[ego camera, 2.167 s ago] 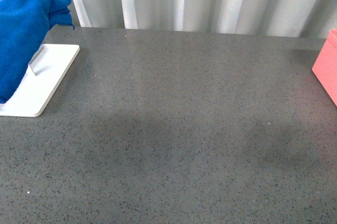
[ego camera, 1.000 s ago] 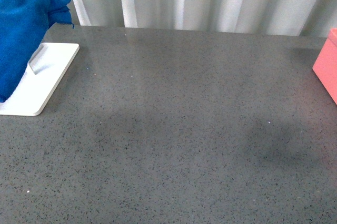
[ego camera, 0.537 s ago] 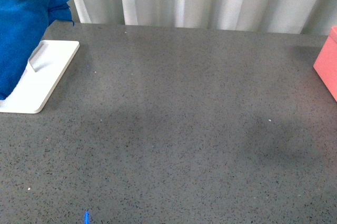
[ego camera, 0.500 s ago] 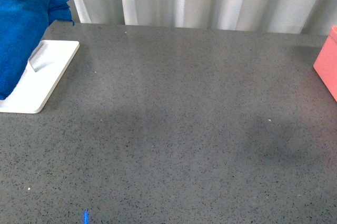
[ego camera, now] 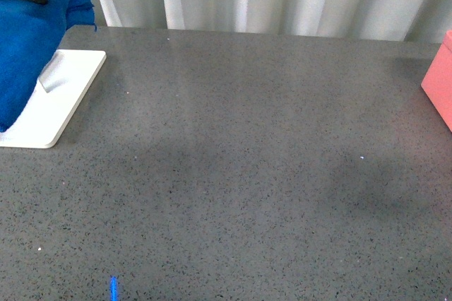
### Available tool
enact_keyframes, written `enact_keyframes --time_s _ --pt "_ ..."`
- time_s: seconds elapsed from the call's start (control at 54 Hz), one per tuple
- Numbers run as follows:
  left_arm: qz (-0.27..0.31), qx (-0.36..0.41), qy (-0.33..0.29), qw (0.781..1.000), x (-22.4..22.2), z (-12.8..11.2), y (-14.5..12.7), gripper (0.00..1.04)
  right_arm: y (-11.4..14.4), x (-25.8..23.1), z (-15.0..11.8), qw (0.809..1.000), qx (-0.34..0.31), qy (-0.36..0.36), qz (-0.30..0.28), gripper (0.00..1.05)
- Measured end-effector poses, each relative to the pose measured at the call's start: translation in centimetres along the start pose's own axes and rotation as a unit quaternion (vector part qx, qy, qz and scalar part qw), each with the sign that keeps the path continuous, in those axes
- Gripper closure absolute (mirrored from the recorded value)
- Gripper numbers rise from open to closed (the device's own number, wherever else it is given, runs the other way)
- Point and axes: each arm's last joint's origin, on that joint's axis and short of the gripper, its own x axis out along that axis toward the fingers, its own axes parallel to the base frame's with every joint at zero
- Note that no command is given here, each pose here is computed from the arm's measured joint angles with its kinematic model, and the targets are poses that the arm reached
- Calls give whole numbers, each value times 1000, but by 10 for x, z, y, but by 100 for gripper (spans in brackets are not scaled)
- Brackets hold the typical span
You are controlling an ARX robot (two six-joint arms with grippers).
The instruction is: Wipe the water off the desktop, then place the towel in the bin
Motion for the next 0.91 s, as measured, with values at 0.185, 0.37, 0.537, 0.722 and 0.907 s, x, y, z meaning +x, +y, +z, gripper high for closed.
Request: enact_keyframes --time_s 0.185,0.37,0.537,0.722,0.907 --pt "2 3 -1 1000 3 -3 -3 8 0 0 0 1000 0 0 0 7" --pt "1 3 3 1000 4 -6 -4 34 0 0 0 1000 0 0 0 7" --pt "1 3 2 1000 5 -8 -4 64 0 0 0 1000 0 0 0 7" --pt "-1 2 1 1000 5 -10 -3 95 0 0 0 1000 0 0 0 7" --pt "-13 0 -9 1000 -7 -7 -1 101 0 0 0 1000 0 0 0 7"
